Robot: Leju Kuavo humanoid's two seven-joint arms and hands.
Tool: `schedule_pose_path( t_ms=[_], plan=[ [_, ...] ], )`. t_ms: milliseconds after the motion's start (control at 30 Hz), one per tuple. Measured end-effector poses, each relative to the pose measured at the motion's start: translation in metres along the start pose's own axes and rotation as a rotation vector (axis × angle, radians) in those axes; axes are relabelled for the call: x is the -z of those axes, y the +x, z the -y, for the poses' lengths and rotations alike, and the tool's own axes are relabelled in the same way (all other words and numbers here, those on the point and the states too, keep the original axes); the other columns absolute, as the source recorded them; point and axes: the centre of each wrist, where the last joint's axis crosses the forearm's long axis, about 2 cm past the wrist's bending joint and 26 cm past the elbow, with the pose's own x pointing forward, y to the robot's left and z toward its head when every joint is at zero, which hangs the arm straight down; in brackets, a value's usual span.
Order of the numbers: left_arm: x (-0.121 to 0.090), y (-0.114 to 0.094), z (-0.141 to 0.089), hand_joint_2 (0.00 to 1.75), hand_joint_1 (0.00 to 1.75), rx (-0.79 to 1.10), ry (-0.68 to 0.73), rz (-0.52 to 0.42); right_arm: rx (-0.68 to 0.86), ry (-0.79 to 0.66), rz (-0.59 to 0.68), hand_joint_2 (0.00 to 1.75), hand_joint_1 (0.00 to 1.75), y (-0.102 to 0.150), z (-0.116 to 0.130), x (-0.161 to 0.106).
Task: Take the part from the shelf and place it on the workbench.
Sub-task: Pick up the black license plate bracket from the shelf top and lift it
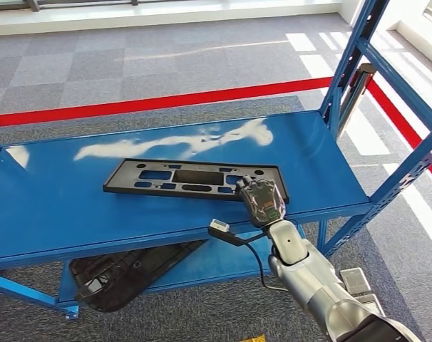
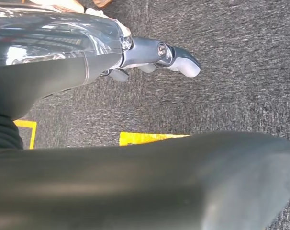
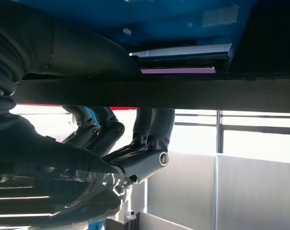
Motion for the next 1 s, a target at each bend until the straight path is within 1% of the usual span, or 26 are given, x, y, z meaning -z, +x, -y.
schedule_pose_path(
  t_ms=[133, 233, 367, 500, 667, 800, 1000],
  plan=[
    [0.0, 0.0, 0.0, 0.0, 0.0, 0.001, -0.003, 0.014, 0.003, -0.009, -0.004, 1.75, 1.75, -0.001, 0.001, -0.001],
    [0.0, 0.0, 0.0, 0.0, 0.0, 0.0, -0.012, 0.047, 0.015, -0.028, -0.018, 1.75, 1.75, -0.003, 0.003, -0.003],
    [0.0, 0.0, 0.001, 1.75, 0.0, -0.005, -0.031, 0.097, 0.029, -0.054, -0.04, 1.75, 1.75, -0.007, 0.007, -0.01],
    [0.0, 0.0, 0.001, 1.75, 0.0, -0.013, -0.036, 0.116, 0.031, -0.081, -0.051, 1.75, 1.75, -0.012, 0.014, -0.016],
    [0.001, 0.002, 0.001, 1.75, 0.0, -0.017, -0.031, 0.105, 0.027, -0.144, -0.046, 1.75, 1.75, -0.015, 0.028, -0.017],
    [0.001, 0.003, 0.001, 1.75, 0.0, -0.015, -0.031, 0.104, 0.038, -0.223, -0.056, 1.75, 1.75, -0.019, 0.046, -0.014],
    [0.0, 0.001, 0.001, 1.75, 0.0, -0.016, -0.032, 0.108, 0.105, -0.347, -0.064, 1.75, 1.75, -0.027, 0.078, -0.018]
  ],
)
